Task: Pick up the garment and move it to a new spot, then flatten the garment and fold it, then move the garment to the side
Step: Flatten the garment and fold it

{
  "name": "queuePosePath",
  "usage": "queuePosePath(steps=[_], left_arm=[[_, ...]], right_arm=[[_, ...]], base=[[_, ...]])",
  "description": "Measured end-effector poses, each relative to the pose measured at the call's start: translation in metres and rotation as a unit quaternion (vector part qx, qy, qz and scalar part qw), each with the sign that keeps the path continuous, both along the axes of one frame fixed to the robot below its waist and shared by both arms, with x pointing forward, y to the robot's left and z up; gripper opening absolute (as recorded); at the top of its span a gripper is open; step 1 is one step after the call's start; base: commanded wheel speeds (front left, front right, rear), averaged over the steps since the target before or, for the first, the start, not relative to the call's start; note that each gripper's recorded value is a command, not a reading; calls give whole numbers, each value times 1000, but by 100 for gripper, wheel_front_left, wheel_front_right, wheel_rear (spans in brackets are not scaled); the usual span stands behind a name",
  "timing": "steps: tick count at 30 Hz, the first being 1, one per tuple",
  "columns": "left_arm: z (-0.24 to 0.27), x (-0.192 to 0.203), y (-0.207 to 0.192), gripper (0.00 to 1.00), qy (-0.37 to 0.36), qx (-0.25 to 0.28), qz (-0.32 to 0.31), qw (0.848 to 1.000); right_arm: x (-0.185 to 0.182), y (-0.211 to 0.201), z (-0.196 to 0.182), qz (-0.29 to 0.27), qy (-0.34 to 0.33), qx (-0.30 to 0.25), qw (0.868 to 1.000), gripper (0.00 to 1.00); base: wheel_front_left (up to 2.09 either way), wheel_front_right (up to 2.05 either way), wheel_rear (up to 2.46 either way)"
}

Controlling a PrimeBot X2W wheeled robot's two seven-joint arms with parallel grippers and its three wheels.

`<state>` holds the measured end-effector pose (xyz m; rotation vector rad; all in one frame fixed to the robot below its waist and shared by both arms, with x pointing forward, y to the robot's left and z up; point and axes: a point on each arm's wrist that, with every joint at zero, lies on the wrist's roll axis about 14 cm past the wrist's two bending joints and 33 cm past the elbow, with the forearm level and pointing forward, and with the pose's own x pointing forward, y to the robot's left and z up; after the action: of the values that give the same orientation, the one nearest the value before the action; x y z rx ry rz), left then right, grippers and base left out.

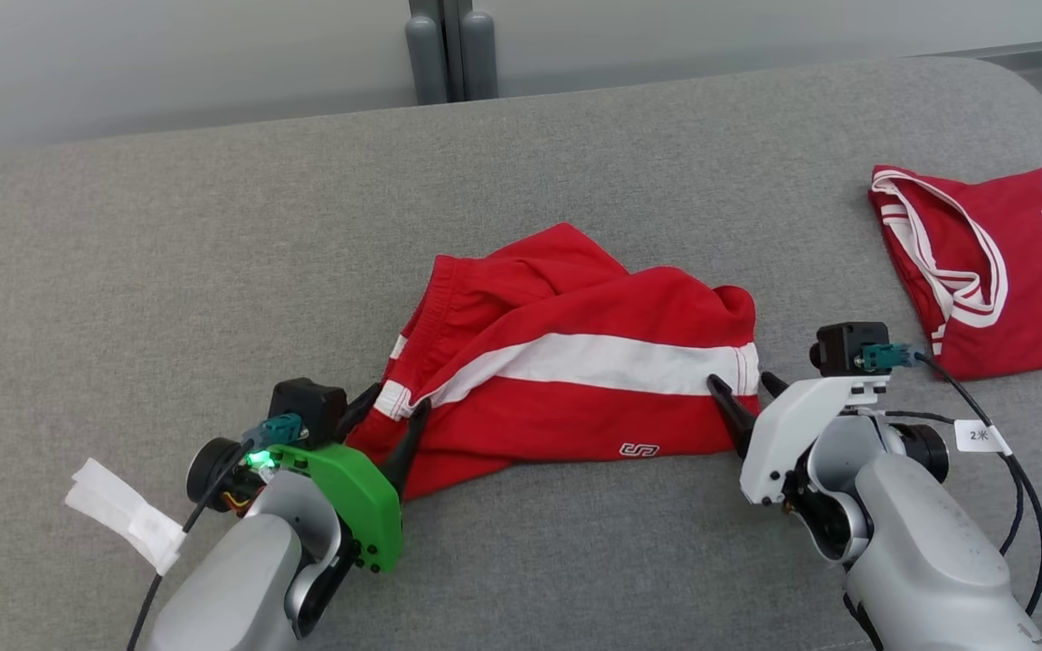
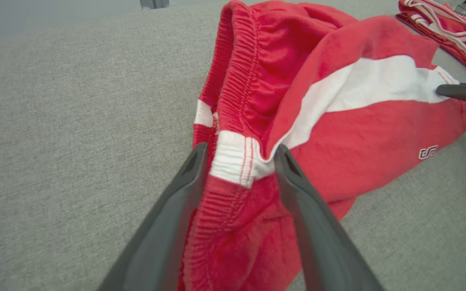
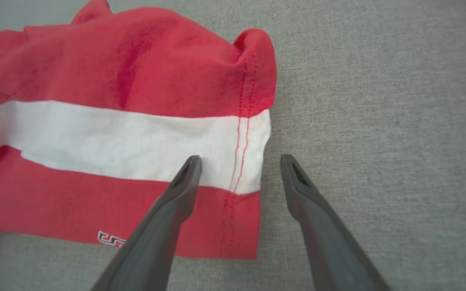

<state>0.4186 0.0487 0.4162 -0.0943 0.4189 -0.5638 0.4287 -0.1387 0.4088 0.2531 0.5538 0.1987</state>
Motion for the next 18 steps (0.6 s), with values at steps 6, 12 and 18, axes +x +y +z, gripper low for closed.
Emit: queuePosePath(steps=[6,12,18], left_arm=[[-3,0,-1,0,3,-9,0,1000],[-5,3,1,0,1,-13,6,1000],[-8,2,4,0,2,-14,10,1000]], right_arm=[[5,15,6,13,-16,20,1000,100],[11,23,12,17,-33,36,999,100],[12,25,15,24,-47,33,998,100]], base=[[0,0,0],[0,0,0],[0,0,0]])
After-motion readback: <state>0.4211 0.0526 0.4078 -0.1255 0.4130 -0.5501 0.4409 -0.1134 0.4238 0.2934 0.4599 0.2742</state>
